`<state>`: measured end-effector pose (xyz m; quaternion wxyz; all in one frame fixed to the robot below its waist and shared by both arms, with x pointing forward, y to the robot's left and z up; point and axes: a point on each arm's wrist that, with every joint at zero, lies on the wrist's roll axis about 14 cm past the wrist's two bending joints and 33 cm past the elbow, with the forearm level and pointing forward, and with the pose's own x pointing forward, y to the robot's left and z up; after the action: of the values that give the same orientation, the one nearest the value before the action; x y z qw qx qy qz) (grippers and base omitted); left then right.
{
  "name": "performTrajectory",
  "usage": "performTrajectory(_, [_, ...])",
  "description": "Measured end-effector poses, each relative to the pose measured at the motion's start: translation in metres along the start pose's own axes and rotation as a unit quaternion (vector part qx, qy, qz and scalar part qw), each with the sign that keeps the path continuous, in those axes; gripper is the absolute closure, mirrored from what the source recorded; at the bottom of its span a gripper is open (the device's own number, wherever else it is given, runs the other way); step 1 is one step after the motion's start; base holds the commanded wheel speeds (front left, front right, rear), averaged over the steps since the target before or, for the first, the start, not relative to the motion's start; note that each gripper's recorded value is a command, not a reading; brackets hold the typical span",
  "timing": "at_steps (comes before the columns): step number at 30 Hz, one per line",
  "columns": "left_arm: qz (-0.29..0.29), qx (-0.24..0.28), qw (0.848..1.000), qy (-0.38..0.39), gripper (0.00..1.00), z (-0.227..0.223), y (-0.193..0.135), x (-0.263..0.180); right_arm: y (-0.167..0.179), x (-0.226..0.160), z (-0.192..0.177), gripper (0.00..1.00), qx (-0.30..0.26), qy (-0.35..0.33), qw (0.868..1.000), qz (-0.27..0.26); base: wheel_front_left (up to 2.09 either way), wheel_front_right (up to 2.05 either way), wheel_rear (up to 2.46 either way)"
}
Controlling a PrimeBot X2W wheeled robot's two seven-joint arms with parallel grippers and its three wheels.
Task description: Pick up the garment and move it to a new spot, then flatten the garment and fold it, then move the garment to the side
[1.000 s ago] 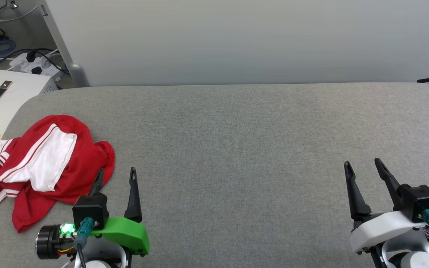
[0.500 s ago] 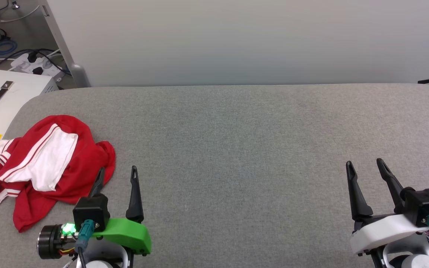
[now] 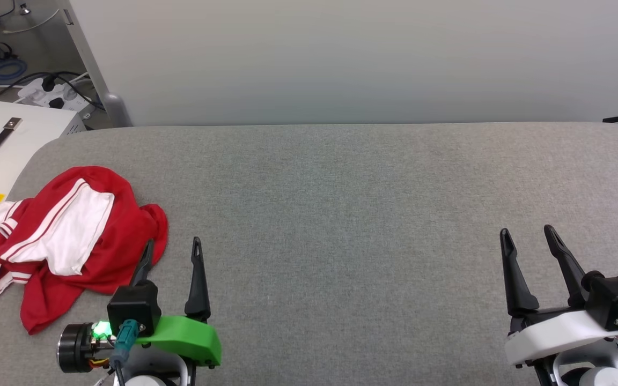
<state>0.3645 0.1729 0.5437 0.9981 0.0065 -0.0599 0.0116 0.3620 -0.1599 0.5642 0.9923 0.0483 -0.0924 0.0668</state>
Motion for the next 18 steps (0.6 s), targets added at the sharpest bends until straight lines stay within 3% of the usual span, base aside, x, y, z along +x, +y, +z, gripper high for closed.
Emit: performTrajectory(18, [-0.002, -0.019, 1.0, -0.015, 0.0, 0.0033, -0.0023, -0.0015, 0.0004, -0.003, 0.0048, 0.0, 0.012, -0.019, 1.0, -0.001, 0.0, 0.0, 0.0])
